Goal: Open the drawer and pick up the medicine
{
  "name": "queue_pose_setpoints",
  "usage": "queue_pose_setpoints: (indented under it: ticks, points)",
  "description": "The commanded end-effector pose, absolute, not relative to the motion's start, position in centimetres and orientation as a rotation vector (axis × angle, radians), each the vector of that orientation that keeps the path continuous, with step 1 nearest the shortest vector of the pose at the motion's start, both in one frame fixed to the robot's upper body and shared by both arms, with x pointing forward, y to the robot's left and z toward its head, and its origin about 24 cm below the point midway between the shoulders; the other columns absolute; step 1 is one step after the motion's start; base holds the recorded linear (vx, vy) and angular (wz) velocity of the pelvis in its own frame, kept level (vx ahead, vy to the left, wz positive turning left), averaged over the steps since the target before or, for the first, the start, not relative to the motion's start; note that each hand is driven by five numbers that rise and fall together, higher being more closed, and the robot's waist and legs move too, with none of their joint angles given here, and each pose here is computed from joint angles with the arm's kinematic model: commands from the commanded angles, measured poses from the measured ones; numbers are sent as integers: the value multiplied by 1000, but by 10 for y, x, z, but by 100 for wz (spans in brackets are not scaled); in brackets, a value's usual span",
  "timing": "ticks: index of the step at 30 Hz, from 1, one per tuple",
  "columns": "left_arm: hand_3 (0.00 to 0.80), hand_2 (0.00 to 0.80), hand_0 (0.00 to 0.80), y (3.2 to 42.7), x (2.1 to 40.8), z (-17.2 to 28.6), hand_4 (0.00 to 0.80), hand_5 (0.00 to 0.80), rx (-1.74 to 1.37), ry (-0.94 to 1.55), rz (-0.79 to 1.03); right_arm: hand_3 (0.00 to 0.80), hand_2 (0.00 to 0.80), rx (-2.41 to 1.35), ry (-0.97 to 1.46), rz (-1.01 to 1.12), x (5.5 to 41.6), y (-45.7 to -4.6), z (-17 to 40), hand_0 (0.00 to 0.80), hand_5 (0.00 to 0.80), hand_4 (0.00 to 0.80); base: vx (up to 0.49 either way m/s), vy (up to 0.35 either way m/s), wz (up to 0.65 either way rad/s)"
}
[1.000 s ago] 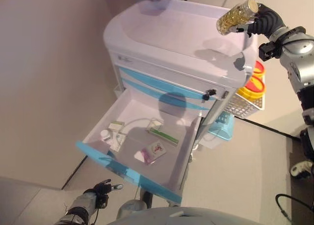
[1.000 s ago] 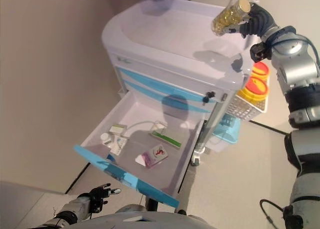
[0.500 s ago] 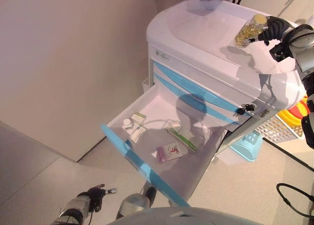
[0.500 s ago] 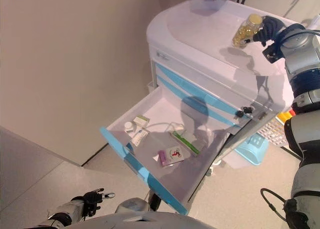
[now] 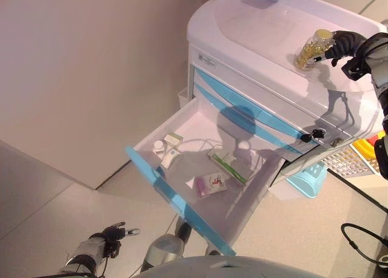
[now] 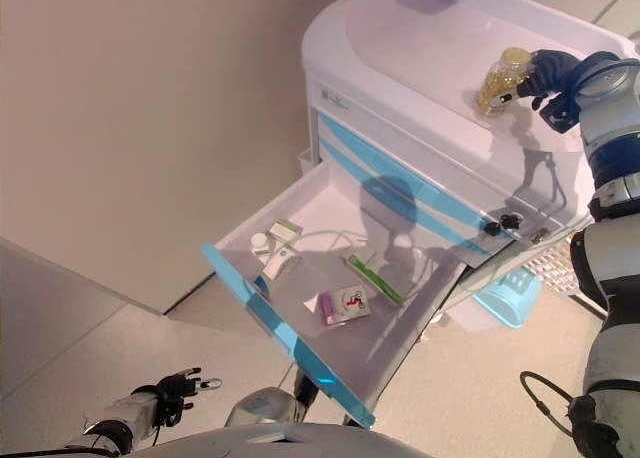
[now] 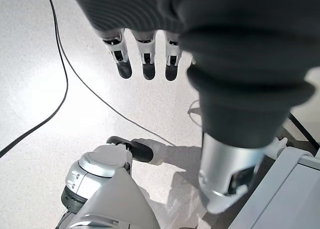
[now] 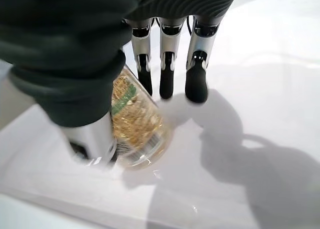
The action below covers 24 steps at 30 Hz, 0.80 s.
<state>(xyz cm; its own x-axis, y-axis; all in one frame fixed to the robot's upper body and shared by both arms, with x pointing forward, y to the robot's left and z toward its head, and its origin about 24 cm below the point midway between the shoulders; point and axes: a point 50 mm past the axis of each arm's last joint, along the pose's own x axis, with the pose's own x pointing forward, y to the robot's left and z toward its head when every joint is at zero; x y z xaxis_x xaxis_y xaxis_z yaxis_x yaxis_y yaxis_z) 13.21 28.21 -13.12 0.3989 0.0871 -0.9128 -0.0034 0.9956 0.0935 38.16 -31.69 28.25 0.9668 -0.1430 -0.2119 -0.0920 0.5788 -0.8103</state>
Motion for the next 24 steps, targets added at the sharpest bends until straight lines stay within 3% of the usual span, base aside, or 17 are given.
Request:
queue_pose_setpoints:
  ticks: [1,11,24]
  points:
    - [0,0,0,298,132,-124,0,0,145,1152,41,0,0,-1072,99,-114,376,-310,333,0,0,0,15,16,-3]
    - [0,0,0,306,131,-120,0,0,163,1158,22,0,0,-887,-218,-296,360,-306,379,0,0,0,-3,-13,-9]
    - [0,0,0,305,125,-123,0,0,240,1162,-52,0,0,-590,-446,-324,323,-332,401,0,0,0,-61,-53,-29]
